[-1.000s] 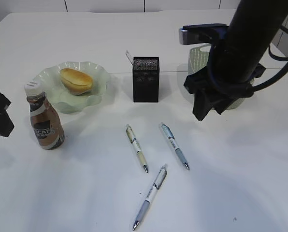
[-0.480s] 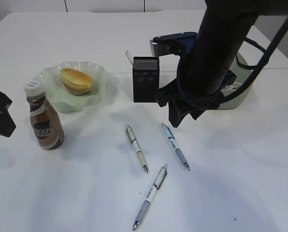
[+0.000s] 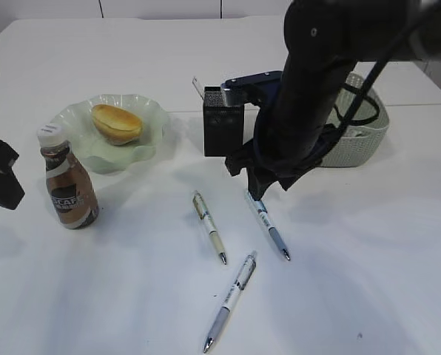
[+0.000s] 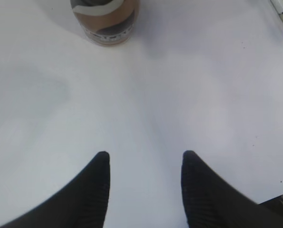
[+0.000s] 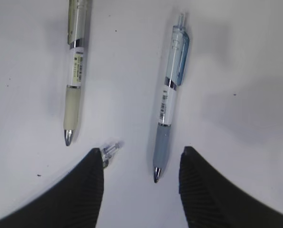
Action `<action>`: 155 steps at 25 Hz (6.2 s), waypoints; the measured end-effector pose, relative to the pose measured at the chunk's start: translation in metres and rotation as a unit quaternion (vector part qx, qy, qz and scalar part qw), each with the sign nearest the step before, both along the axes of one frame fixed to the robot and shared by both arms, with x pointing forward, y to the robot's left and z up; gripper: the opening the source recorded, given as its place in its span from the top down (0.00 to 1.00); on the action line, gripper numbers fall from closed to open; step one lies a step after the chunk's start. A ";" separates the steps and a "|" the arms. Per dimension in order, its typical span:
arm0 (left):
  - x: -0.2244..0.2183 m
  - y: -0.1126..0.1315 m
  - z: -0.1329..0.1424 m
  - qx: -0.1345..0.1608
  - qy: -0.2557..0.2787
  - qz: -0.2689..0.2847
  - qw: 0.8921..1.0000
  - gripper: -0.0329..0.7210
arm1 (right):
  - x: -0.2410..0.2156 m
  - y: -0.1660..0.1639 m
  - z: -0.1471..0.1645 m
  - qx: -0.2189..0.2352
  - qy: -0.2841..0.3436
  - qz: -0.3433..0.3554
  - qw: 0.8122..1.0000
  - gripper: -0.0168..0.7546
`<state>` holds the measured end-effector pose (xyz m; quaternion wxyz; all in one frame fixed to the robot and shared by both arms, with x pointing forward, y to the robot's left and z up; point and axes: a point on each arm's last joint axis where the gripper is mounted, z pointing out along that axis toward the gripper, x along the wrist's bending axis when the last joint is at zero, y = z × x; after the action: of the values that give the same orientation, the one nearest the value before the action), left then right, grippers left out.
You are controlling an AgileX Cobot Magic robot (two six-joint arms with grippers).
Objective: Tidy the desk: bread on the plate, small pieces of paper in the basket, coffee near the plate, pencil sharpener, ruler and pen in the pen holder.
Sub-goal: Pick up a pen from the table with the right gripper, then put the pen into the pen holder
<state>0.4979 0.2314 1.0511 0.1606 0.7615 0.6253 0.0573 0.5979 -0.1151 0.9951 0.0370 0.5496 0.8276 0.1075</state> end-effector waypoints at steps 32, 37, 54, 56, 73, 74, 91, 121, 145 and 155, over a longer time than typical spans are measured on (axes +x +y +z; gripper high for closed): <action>0.000 0.000 0.000 -0.003 0.000 0.001 1.000 0.51 | 0.071 0.005 -0.047 -0.050 0.020 -0.025 0.998 0.45; 0.000 -0.001 0.000 -0.003 -0.001 0.001 1.000 0.51 | 0.073 0.006 -0.056 -0.055 0.035 -0.021 0.998 0.45; 0.001 -0.001 0.001 -0.005 -0.008 0.002 1.000 0.51 | 0.069 0.011 -0.058 -0.033 0.062 -0.016 0.997 0.51; 0.001 -0.001 0.001 -0.005 -0.008 0.002 1.000 0.51 | 0.068 0.011 -0.058 -0.031 0.069 -0.017 0.997 0.51; 0.002 -0.001 0.001 -0.006 -0.009 0.002 1.000 0.51 | 0.065 0.009 -0.078 -0.036 0.071 -0.017 0.997 0.51; 0.002 -0.001 0.001 -0.006 -0.009 0.002 1.000 0.51 | 0.065 0.009 -0.081 -0.037 0.073 -0.017 0.996 0.51; 0.002 -0.001 0.001 -0.006 -0.010 0.002 1.000 0.51 | 0.066 0.009 -0.097 -0.047 0.085 -0.016 0.995 0.72; 0.002 -0.001 0.001 -0.006 -0.011 0.003 1.000 0.51 | 0.111 0.021 0.026 -0.002 -0.131 0.006 0.991 0.84; 0.002 -0.001 0.001 -0.006 -0.013 0.003 1.000 0.51 | 0.158 0.003 0.063 0.108 -0.383 -0.029 0.917 0.84; 0.003 -0.001 0.001 -0.008 -0.019 0.004 1.000 0.51 | 0.170 0.009 0.044 0.137 -0.403 -0.038 0.904 0.85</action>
<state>0.5012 0.2303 1.0524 0.1780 0.7568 0.6253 0.0675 0.7676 -0.1060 1.0395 0.2956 0.4904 0.6978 0.4304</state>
